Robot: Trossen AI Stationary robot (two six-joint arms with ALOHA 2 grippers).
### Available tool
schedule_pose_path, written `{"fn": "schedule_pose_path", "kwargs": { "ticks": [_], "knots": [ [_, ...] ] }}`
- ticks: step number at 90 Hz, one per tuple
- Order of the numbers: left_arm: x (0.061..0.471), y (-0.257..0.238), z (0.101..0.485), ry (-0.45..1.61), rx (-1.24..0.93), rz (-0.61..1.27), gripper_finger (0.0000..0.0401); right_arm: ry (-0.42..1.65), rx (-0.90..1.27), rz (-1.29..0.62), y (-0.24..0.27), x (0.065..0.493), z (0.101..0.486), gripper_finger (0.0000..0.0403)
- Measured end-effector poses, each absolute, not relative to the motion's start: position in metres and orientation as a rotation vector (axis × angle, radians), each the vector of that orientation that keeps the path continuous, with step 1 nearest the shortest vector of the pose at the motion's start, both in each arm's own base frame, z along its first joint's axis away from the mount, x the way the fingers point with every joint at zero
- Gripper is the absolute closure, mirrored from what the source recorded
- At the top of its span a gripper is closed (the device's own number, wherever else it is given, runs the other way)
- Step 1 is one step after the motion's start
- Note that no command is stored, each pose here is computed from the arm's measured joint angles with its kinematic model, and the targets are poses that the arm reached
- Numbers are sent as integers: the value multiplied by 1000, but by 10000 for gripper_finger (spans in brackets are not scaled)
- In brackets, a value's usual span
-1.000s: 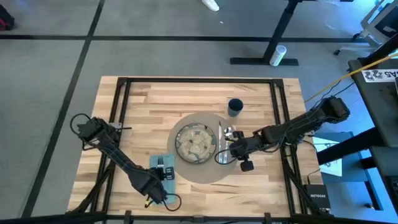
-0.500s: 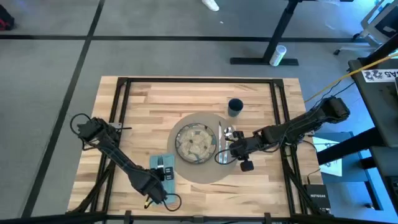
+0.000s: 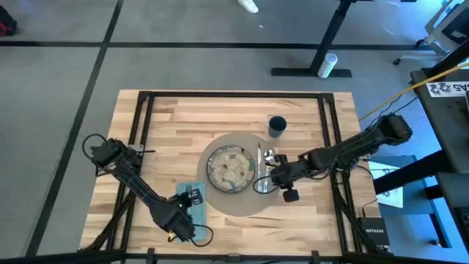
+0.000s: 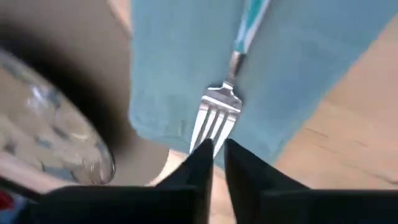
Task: Set table place
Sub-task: Adjust the blue table napkin
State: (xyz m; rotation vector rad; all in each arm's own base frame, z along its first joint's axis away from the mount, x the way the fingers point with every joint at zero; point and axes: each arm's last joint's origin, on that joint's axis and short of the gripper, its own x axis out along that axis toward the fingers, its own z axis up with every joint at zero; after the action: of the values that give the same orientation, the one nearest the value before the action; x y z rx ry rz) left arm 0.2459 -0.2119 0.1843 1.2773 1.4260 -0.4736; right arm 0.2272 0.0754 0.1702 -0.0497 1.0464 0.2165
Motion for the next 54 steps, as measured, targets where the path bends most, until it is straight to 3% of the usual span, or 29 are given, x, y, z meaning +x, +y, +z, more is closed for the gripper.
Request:
{"fn": "schedule_pose_path", "kwargs": {
  "ticks": [27,54],
  "knots": [
    [243,-211,222,1320,547,31,401,1047,-46,198,75,227,170,340],
    [225,-197,191,1322,176,424,401,1032,-75,146,73,228,170,340]
  ]
}}
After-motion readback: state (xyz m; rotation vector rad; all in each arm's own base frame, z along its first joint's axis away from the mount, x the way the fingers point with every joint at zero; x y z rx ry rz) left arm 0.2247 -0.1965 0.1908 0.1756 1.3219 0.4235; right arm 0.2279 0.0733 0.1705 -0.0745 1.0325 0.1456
